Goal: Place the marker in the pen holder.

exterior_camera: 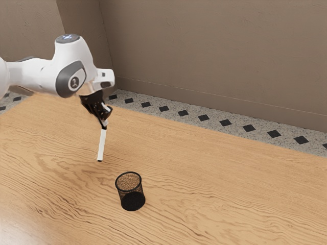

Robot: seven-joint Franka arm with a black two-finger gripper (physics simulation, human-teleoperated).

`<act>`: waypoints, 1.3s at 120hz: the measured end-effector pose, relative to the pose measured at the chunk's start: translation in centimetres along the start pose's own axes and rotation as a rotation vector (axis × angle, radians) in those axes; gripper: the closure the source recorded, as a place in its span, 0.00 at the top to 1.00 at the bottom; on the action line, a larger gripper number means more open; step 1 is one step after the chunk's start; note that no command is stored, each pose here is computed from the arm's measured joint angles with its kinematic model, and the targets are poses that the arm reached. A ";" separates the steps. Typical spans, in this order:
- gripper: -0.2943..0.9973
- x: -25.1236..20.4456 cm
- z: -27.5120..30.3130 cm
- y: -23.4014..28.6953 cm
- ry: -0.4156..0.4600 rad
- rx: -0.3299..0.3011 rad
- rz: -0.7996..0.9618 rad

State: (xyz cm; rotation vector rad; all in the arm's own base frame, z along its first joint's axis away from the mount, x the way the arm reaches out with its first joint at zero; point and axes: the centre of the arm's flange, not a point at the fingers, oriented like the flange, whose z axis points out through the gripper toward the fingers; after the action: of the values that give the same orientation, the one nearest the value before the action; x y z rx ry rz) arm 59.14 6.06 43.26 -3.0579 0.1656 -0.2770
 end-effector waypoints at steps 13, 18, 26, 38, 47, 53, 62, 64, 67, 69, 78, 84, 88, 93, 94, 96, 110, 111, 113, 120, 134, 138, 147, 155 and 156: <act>0.16 -1.0 -3.0 2.5 -0.003 -0.020 0.028; 0.16 -1.5 -3.9 3.5 -0.006 -0.028 0.040; 0.16 -2.2 -5.1 5.2 -0.013 -0.040 0.059; 0.16 -2.9 -6.4 8.4 -0.024 -0.058 0.102; 0.16 -3.6 -7.7 10.0 -0.023 -0.067 0.122; 0.16 -3.9 -8.5 10.9 -0.020 -0.070 0.133; 0.16 -4.2 -8.8 12.6 -0.033 -0.074 0.153; 0.16 -4.3 -8.7 12.9 -0.037 -0.074 0.156; 0.16 -4.4 -8.6 13.3 -0.044 -0.075 0.159; 0.16 -4.5 -8.5 13.4 -0.048 -0.075 0.161; 0.16 -4.9 -7.6 13.8 -0.076 -0.076 0.157; 0.16 -5.2 -6.9 13.9 -0.096 -0.076 0.152; 0.16 -5.5 -6.4 13.8 -0.109 -0.077 0.148; 0.16 -5.7 -5.4 13.8 -0.131 -0.076 0.142; 0.16 -5.7 -5.2 13.9 -0.135 -0.076 0.141; 0.16 -5.7 -4.8 13.9 -0.144 -0.076 0.138; 0.19 -5.9 -2.3 13.9 -0.197 -0.075 0.121; 0.20 -5.9 -2.2 13.9 -0.200 -0.076 0.120; 0.21 -5.9 -1.9 13.9 -0.206 -0.077 0.117; 0.30 -6.0 -1.3 13.9 -0.221 -0.077 0.108; 0.49 -5.5 -2.2 13.7 -0.206 -0.071 0.097; 0.53 -4.8 -3.5 13.6 -0.186 -0.070 0.099; 0.60 -1.9 -10.5 12.5 -0.108 -0.067 0.113; 0.65 -0.7 -17.3 10.5 -0.046 -0.062 0.128; 0.65 -0.7 -17.9 10.2 -0.042 -0.062 0.130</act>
State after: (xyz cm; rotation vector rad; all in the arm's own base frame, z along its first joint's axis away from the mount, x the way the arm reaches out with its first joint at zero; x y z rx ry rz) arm 54.19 -4.98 59.95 -3.0932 0.3752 -0.2026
